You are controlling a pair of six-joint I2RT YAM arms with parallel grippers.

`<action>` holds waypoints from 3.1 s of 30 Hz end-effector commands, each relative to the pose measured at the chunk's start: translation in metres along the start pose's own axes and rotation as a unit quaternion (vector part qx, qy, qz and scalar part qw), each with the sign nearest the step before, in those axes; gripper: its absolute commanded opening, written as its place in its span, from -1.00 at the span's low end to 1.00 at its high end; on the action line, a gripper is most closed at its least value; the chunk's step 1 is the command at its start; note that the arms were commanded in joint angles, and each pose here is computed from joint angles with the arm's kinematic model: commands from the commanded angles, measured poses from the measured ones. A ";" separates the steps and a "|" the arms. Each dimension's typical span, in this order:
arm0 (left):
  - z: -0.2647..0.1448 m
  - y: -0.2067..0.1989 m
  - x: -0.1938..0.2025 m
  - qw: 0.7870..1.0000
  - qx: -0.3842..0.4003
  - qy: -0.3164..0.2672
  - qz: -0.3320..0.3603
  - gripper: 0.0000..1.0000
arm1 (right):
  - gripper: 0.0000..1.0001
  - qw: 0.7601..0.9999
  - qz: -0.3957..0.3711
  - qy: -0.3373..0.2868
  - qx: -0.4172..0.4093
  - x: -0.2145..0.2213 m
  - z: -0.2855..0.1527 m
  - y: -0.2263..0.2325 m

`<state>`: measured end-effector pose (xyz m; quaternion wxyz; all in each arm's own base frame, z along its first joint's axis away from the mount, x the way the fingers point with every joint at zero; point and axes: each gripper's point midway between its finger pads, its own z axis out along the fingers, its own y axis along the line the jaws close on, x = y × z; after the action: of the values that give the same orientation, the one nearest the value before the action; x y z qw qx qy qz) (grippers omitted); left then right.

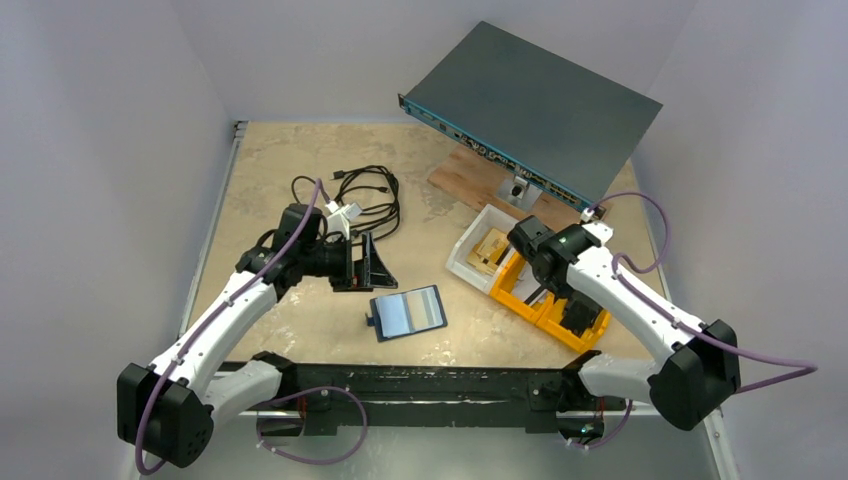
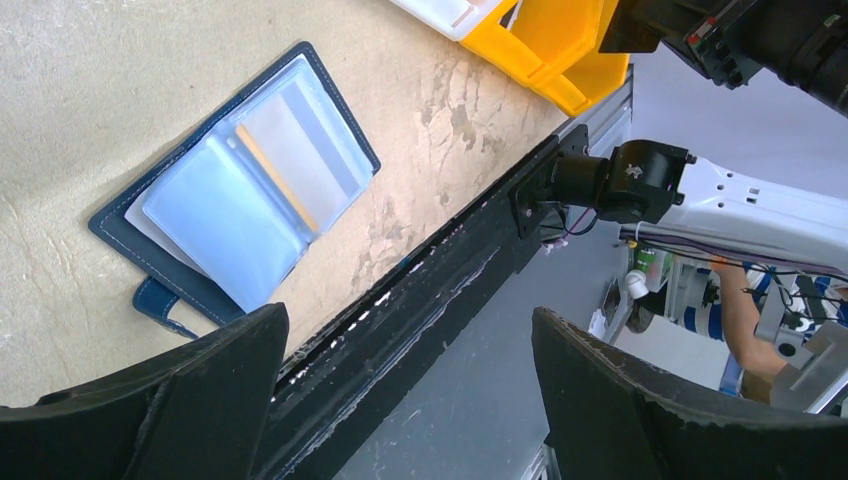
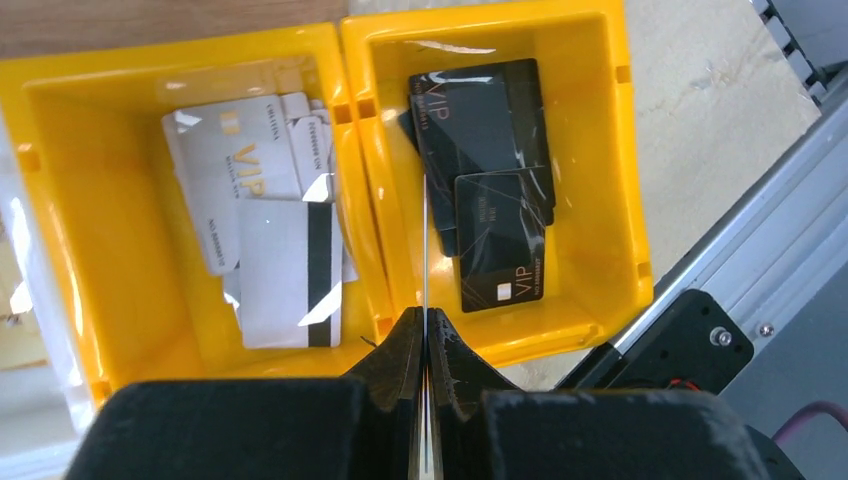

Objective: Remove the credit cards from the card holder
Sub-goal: Place the credit card in the storage box, then remove the credit card from the card holder.

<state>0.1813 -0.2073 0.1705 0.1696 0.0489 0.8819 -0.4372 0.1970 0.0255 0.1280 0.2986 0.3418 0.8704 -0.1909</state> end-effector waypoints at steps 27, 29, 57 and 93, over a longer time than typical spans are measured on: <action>-0.004 -0.010 -0.007 1.000 0.004 -0.006 0.028 0.85 | 0.01 0.999 0.024 0.038 0.021 -0.004 0.028 -0.006; -0.003 -0.009 -0.006 1.000 0.003 -0.006 0.029 0.86 | 0.07 0.999 0.023 0.041 -0.013 -0.004 0.026 0.003; 0.023 0.003 0.008 0.999 -0.035 0.013 0.012 0.87 | 0.59 0.937 0.004 0.068 -0.342 0.036 -0.040 0.092; 0.126 0.035 0.013 0.931 -0.329 0.025 0.156 0.07 | 0.53 0.886 -0.063 0.046 -0.457 0.076 -0.095 0.154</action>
<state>0.1956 -0.2829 0.0634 0.1766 0.1199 0.9663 -0.1438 0.2148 0.2151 0.1116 0.3440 0.1168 0.9058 0.2181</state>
